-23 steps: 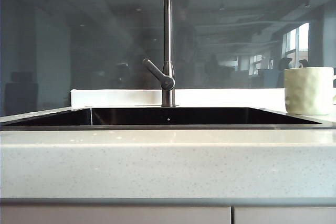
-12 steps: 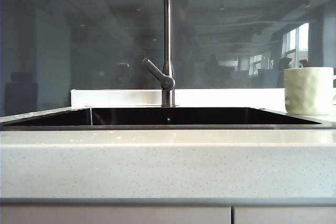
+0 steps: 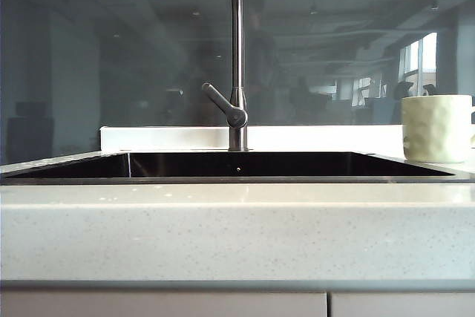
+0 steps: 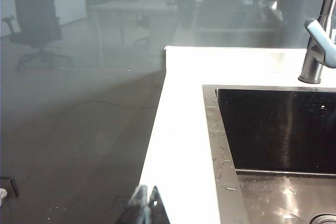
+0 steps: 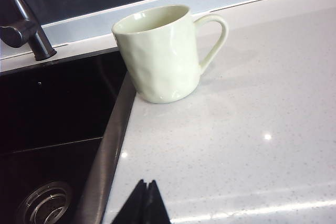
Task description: Pick up the mug next to the sink, go to the faucet to get some water, pour the water into the sink, and finally put the mug back to its place.
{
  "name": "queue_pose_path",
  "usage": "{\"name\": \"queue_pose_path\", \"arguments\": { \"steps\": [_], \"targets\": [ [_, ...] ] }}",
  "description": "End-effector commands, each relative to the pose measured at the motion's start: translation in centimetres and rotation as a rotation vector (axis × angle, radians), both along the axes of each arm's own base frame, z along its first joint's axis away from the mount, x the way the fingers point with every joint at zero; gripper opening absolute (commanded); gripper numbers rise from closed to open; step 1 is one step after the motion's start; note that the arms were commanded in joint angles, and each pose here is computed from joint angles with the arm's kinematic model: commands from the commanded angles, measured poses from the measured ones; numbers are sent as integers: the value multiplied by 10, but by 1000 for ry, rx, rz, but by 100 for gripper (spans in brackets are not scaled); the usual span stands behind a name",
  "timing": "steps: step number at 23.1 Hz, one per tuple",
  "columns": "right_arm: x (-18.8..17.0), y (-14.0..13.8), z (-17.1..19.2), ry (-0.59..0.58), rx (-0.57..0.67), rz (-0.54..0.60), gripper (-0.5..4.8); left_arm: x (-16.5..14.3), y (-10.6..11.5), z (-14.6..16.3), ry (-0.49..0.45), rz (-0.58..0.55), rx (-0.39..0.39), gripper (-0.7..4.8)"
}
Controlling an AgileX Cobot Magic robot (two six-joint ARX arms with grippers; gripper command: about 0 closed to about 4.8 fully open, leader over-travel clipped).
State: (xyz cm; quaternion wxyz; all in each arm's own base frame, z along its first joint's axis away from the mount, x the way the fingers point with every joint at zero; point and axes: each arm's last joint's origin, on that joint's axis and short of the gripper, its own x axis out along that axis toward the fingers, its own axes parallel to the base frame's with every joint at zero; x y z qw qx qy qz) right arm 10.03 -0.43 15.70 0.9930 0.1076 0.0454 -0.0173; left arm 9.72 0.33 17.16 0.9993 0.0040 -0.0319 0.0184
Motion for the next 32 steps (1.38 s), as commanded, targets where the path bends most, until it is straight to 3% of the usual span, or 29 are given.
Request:
{"name": "queue_pose_path", "arguments": {
  "steps": [1,22,32],
  "targets": [
    [0,0,3,-22,-5,-2,-9,0,0,2,-10,2,1,-3],
    [0,0,3,-22,-5,-2,-9,0,0,2,-10,2,1,-3],
    [-4,0,9,-89,-16,-7,-9,0,0,2,-9,2,1,-3]
  ]
}}
